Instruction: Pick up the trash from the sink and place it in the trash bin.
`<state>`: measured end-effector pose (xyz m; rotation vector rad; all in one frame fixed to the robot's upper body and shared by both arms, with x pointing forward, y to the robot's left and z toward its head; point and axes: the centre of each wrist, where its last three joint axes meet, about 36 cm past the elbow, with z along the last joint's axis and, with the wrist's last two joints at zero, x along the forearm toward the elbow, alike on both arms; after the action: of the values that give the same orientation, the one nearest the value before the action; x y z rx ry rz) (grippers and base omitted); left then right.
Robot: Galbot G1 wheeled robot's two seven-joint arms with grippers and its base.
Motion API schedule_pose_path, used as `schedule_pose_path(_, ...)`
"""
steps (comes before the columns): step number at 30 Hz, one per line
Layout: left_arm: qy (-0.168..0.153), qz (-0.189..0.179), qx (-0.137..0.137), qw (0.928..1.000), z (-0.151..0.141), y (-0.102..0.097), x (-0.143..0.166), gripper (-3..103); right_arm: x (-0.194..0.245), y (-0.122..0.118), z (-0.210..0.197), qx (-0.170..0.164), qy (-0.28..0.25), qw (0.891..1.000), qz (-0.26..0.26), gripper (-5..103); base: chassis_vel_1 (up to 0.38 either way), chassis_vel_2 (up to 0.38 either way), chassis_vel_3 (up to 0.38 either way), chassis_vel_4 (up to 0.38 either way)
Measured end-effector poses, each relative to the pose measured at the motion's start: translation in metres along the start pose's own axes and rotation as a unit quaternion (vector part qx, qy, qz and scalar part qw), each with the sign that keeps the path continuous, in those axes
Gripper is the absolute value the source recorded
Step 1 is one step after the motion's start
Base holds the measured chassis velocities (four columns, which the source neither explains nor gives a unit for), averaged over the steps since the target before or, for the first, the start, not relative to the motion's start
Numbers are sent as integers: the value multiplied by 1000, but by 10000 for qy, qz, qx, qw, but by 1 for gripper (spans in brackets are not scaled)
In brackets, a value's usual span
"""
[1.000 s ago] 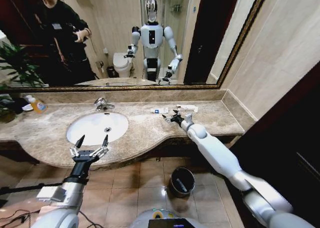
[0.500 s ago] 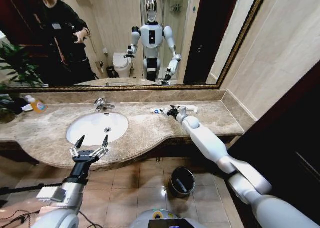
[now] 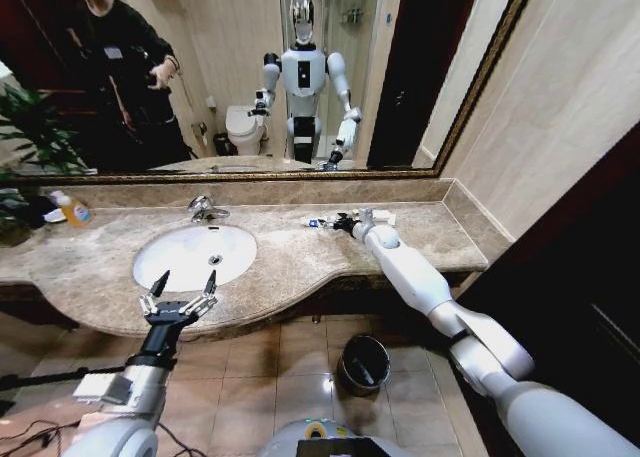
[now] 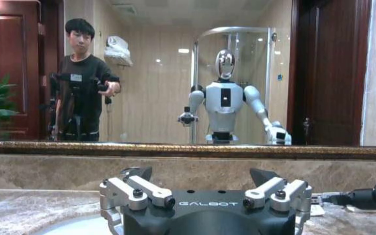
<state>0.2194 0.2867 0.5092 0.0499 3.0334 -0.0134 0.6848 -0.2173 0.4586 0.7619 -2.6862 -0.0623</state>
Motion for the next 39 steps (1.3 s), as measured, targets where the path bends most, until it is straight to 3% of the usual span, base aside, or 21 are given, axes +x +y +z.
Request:
schedule_pose_path(7, 0, 0, 0, 10000, 0, 0, 0, 100, -6, 0, 2, -126, 14, 9999, 34, 102, 0, 0, 0, 0)
schedule_pose_path(14, 0, 0, 0, 10000, 0, 0, 0, 100, -10, 1, 3, -143, 4, 9999, 89, 94, 0, 0, 0, 0)
schedule_pose_path(29, 0, 0, 0, 10000, 0, 0, 0, 100, -10, 9, 20, 42, -68, 9999, 99, 29, 0, 0, 0, 0)
schedule_pose_path(31, 0, 0, 0, 10000, 0, 0, 0, 100, -9, 9, 21, 46, -76, 9999, 100, 29, 0, 0, 0, 0)
schedule_pose_path(37, 0, 0, 0, 10000, 0, 0, 0, 100, -2, 11, 27, 87, -157, 9997, 141, 3, 0, 0, 0, 0)
schedule_pose_path(39, 0, 0, 0, 10000, 0, 0, 0, 100, 0, 11, 28, 102, -179, 9997, 148, 1, 0, 0, 0, 0)
